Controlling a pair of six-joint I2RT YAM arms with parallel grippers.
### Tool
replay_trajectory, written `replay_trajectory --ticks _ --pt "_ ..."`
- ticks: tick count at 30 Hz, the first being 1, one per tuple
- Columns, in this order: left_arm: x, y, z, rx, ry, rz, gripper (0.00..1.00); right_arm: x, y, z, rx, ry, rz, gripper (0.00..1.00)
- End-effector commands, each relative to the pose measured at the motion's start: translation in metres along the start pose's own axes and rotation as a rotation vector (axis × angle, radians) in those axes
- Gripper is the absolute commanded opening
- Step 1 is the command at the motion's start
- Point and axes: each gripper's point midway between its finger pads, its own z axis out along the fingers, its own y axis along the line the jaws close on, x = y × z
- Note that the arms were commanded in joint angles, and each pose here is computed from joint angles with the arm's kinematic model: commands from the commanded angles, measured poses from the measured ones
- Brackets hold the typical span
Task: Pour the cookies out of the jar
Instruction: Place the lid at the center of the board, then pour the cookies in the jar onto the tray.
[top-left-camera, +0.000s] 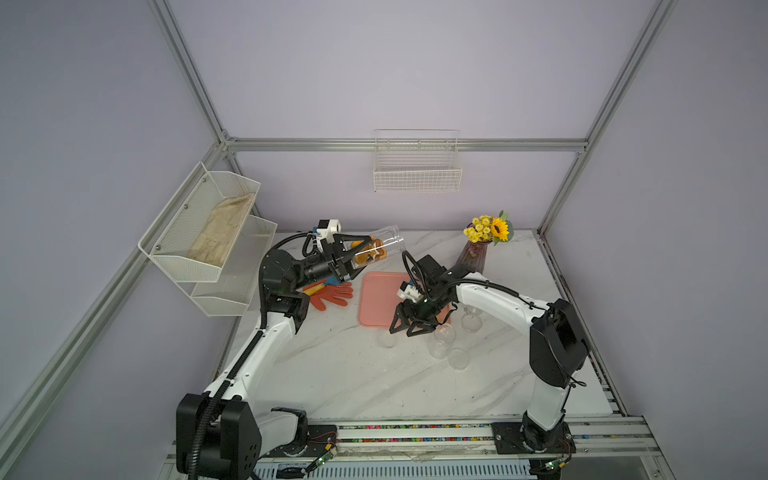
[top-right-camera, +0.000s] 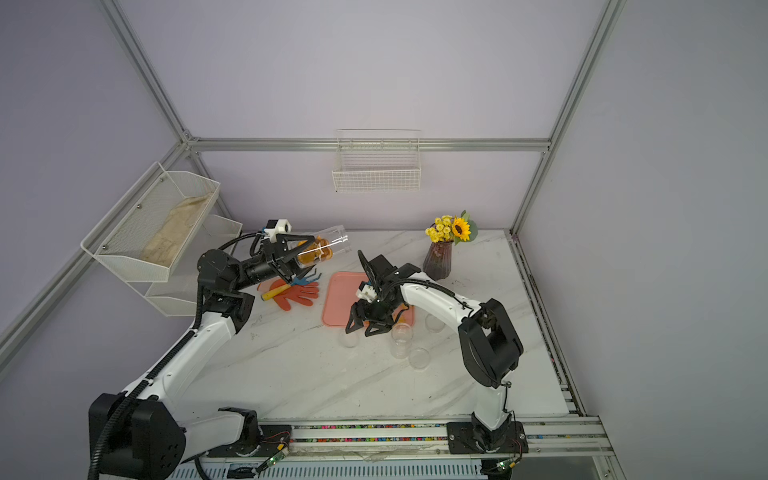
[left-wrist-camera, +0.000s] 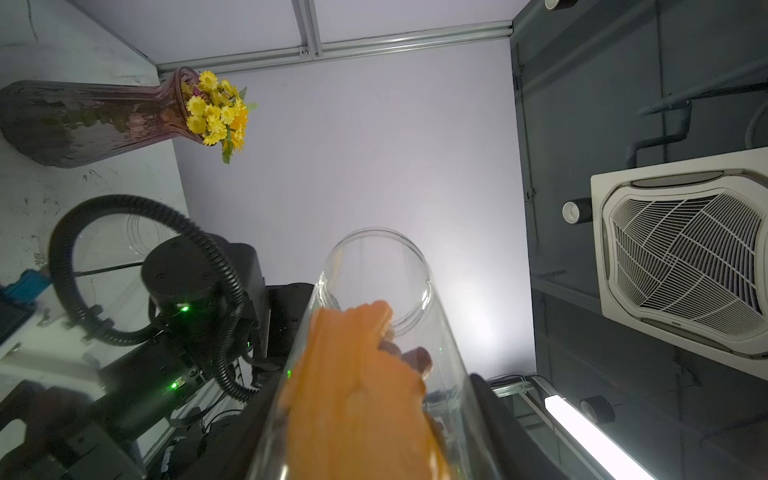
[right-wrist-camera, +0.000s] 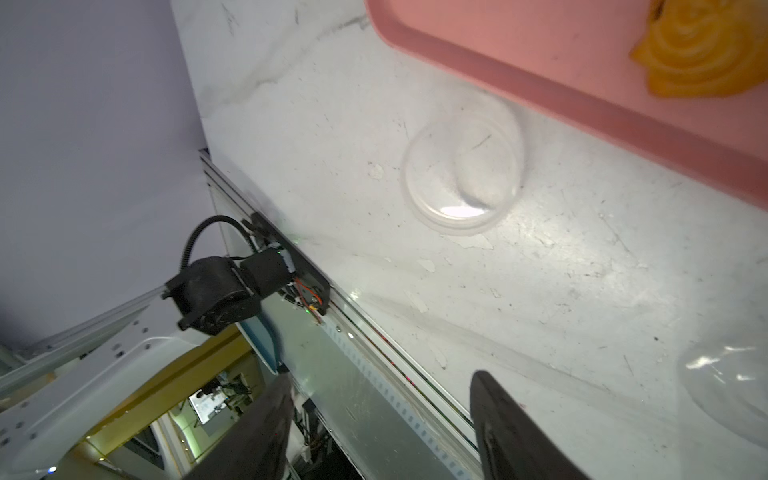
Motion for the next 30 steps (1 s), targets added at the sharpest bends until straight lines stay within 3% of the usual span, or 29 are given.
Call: replay_trajectory --ticks 1,8,17,22,30 --pt "0.005 -0.008 -0.008 0.028 -0.019 0.045 0.62 0.018 -0.034 0.010 0.191 0.093 -0.005 0.68" --pt "0.004 -0.001 -0.013 0.016 -0.034 0.036 0.62 0.011 -0.026 0.014 0.198 0.080 -0.036 0.67" --pt "0.001 0.007 -0.012 -0.008 -0.032 0.049 0.63 -0.014 0.036 -0.028 0.028 -0.082 -0.149 0.68" --pt "0.000 0.018 -0.014 -0.037 -0.034 0.056 0.63 -0.019 0.034 -0.071 -0.008 -0.173 -0.100 0.68" --pt "0.001 0.056 -0.018 -0.106 -0.029 0.076 0.63 -0.021 0.039 -0.170 -0.130 -0.391 -0.052 0.69"
